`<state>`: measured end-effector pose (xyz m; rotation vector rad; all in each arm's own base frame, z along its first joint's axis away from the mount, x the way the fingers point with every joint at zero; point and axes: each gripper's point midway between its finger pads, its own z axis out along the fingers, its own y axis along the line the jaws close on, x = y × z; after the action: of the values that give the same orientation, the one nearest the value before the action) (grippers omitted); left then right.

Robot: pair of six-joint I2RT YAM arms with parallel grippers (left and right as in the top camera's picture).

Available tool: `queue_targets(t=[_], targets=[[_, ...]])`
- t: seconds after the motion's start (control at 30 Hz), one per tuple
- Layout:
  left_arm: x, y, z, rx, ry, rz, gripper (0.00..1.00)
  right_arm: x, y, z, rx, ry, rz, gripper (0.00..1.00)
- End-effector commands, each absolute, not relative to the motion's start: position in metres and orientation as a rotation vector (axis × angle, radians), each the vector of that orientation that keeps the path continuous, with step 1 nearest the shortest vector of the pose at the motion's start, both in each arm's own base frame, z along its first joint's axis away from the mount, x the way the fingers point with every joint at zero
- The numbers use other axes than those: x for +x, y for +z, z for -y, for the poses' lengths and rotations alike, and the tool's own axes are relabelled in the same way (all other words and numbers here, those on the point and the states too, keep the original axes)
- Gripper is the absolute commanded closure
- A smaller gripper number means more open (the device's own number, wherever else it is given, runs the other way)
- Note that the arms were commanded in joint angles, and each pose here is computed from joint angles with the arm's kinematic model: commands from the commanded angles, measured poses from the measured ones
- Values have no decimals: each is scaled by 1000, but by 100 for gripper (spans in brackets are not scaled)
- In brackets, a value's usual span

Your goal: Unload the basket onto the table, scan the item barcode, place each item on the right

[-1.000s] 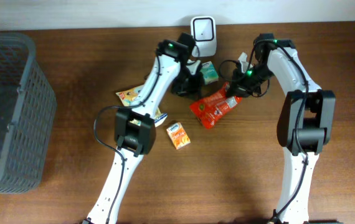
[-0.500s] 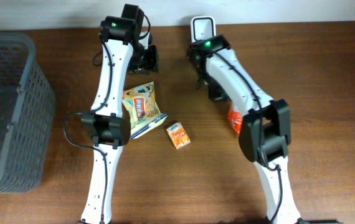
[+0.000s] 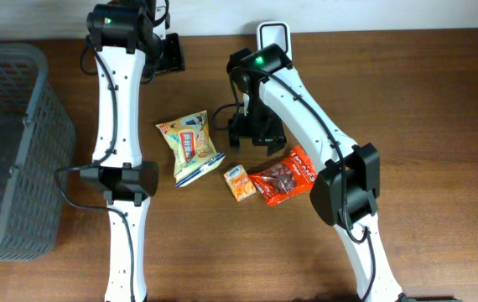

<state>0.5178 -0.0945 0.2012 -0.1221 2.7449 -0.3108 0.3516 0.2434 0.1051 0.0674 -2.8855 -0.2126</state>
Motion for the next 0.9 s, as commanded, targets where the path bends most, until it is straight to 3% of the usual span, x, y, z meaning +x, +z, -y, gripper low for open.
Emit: queue_targets(t=[0.0,0.07,0.1,0.17,0.2,0.23,0.37,0.53,0.73,0.8,0.87], targets=[[515,216,96,-90,-304,-2714,44,376,138,-211,31,-185,3020,15],[514,216,101,-78,-306,-2717,37,391,138,-181,-140,-194,3017,14],[513,213,103,-73,-305,-2728,25,399,146,-162,-317,-194,3024,14],[512,209,103,-75,-302,-2743,19,403,171,-140,-408,-164,3094,12],[512,208,103,-75,-302,-2744,6,402,184,-136,-412,-162,3132,10],[512,208,103,-75,-302,-2744,2,398,203,-136,-415,-195,3174,1],[512,208,103,-75,-301,-2745,1,390,234,-114,-570,-108,3258,1],[512,208,103,-75,-301,-2745,1,374,200,-94,-581,62,3147,1],[512,208,103,-75,-301,-2745,1,343,261,-75,-391,-12,3322,1],[512,208,103,-75,-301,-2745,1,327,230,-55,-517,108,3200,1],[512,208,103,-75,-301,-2745,1,337,192,-59,-623,-30,3139,1]])
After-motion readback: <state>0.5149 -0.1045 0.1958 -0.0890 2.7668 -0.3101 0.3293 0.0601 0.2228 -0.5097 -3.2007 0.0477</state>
